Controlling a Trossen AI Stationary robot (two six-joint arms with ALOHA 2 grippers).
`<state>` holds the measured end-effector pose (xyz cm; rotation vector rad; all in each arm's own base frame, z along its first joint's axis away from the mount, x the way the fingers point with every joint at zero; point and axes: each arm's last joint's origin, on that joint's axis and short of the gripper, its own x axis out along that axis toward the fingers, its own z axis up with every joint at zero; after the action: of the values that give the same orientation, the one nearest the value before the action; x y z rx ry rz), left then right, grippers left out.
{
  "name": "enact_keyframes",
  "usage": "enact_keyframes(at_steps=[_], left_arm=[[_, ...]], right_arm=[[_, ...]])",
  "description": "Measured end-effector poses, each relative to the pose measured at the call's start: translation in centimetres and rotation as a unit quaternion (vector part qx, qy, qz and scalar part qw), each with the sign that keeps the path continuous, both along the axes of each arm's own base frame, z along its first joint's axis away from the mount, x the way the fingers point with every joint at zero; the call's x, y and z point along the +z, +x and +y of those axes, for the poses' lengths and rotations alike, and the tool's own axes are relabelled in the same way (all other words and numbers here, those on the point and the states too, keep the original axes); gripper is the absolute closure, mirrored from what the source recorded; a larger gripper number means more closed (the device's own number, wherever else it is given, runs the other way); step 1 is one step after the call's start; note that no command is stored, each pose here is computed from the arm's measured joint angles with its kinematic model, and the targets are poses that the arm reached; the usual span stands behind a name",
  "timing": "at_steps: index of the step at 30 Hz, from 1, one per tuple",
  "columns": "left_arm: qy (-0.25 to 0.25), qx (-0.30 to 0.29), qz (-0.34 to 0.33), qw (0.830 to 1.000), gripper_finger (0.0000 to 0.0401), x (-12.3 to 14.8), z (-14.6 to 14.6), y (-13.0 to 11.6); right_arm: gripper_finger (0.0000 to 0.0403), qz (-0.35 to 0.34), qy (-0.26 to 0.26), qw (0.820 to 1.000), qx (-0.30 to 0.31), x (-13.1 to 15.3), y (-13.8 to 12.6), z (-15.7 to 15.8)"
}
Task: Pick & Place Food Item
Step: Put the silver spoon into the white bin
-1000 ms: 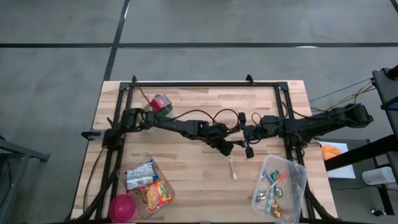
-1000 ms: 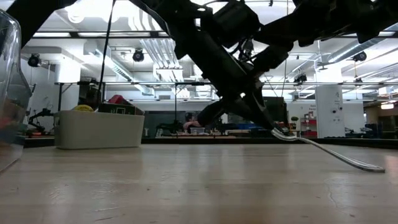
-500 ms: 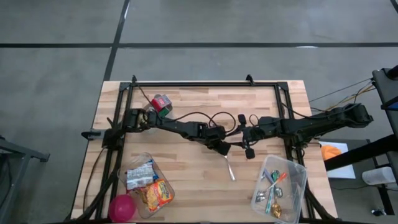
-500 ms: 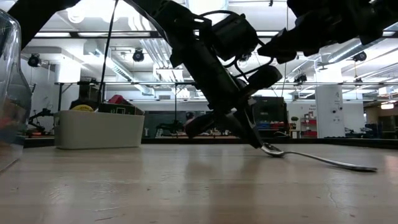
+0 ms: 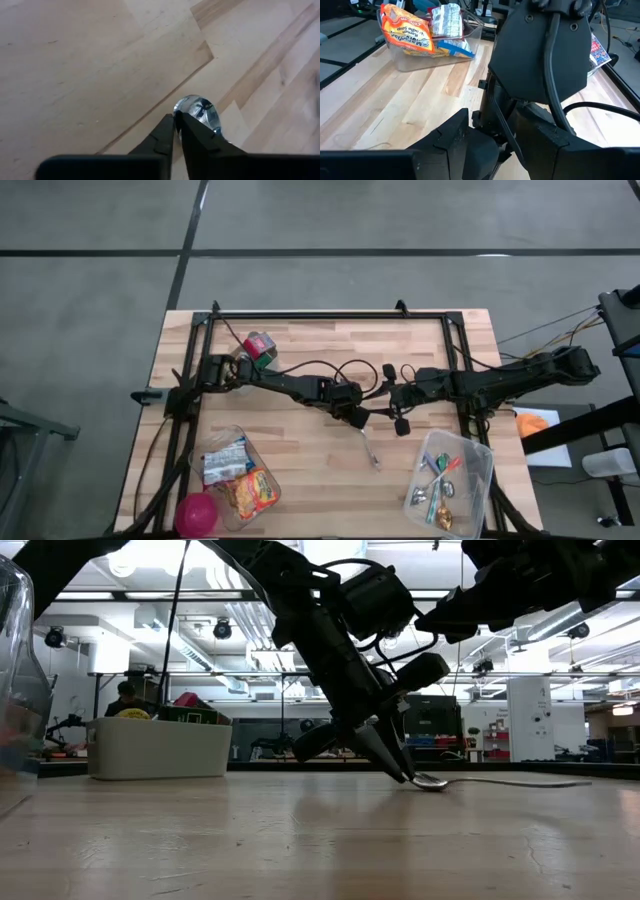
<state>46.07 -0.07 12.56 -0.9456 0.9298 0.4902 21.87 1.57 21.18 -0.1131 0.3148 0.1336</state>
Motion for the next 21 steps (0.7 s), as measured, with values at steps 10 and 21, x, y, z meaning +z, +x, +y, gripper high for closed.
enact_keyframes(at_steps=[10, 21], left_arm=[[0.001, 0.001, -0.001, 1.000, 0.0278, -0.06, 0.04, 0.02], [-0.003, -0.004, -0.015, 1.000, 0.0154, 0.09, -0.04, 0.23]], right_arm=[[0.0246, 0.000, 0.000, 1.000, 0.000, 0.00, 0.00, 0.00], [0.0246, 0.000, 0.000, 1.000, 0.000, 0.00, 0.00, -0.01]])
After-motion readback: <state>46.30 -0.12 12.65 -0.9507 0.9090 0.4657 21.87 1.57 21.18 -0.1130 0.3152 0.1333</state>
